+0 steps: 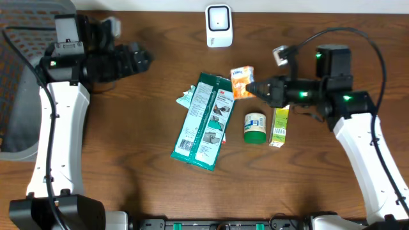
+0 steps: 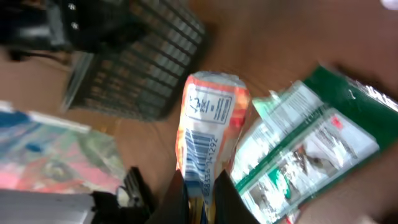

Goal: Scan the item barcode
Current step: 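Lift the Kleenex pack up and bring it toward the left gripper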

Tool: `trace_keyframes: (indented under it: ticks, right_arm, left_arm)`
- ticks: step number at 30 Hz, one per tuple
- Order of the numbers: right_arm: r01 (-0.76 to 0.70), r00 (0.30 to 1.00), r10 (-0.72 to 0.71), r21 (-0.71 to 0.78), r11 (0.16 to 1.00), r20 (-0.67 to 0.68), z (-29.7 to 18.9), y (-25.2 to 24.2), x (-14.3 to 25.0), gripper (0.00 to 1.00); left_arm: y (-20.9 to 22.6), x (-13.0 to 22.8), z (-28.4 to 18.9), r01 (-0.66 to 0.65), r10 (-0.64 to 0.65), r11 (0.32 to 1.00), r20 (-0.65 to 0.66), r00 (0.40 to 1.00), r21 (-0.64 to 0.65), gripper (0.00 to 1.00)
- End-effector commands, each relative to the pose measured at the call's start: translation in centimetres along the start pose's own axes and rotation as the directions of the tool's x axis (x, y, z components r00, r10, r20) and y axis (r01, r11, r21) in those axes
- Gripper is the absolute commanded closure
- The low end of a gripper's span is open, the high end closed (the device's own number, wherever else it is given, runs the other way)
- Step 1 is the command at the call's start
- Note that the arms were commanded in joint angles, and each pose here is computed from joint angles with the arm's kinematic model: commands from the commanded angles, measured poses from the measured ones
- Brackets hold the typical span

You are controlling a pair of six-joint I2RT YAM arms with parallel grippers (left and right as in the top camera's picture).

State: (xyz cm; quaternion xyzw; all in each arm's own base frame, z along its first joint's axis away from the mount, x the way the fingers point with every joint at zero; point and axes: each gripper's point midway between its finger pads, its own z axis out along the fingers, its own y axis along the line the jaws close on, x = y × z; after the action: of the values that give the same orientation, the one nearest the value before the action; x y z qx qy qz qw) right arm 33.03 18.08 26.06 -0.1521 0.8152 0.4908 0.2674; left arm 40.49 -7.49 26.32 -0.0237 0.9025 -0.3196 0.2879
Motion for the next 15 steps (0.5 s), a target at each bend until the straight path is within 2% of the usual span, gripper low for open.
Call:
trace_keyframes:
  ticks: [1, 3, 5, 9, 15]
  right_arm:
    - [0.136, 0.991, -0.134, -0.256, 0.957, 0.023, -1.0, 4.6, -0.7, 0.99]
    - [0.16, 0.987, -0.155, -0.317, 0.935, 0.039, -1.2, 6.0, -1.3, 0.99]
    - [0.16, 0.987, -0.154, -0.327, 0.931, 0.046, -1.0, 6.6, -1.8, 0.99]
    - [0.208, 0.978, -0.195, -0.353, 0.912, 0.072, -0.6, 8.0, -2.6, 0.99]
    - [0.264, 0.964, -0.234, -0.364, 0.893, 0.125, -1.0, 9.1, -4.1, 0.99]
  left_arm:
    - [-11.2, 1.5, -2.7, -0.137, 0.183, 0.79, -0.018, 0.983, 0.597, 0.16]
    - [-13.9, 2.1, -3.4, -0.19, 0.255, 0.694, 0.009, 0.967, 0.694, 0.16]
    - [-15.4, 2.8, -3.1, -0.217, 0.297, 0.66, 0.016, 0.955, 0.72, 0.16]
    - [-17.8, 4.1, -2.6, -0.258, 0.362, 0.605, 0.028, 0.932, 0.754, 0.19]
    - [-19.9, 4.8, -2.5, -0.259, 0.389, 0.563, 0.024, 0.921, 0.785, 0.24]
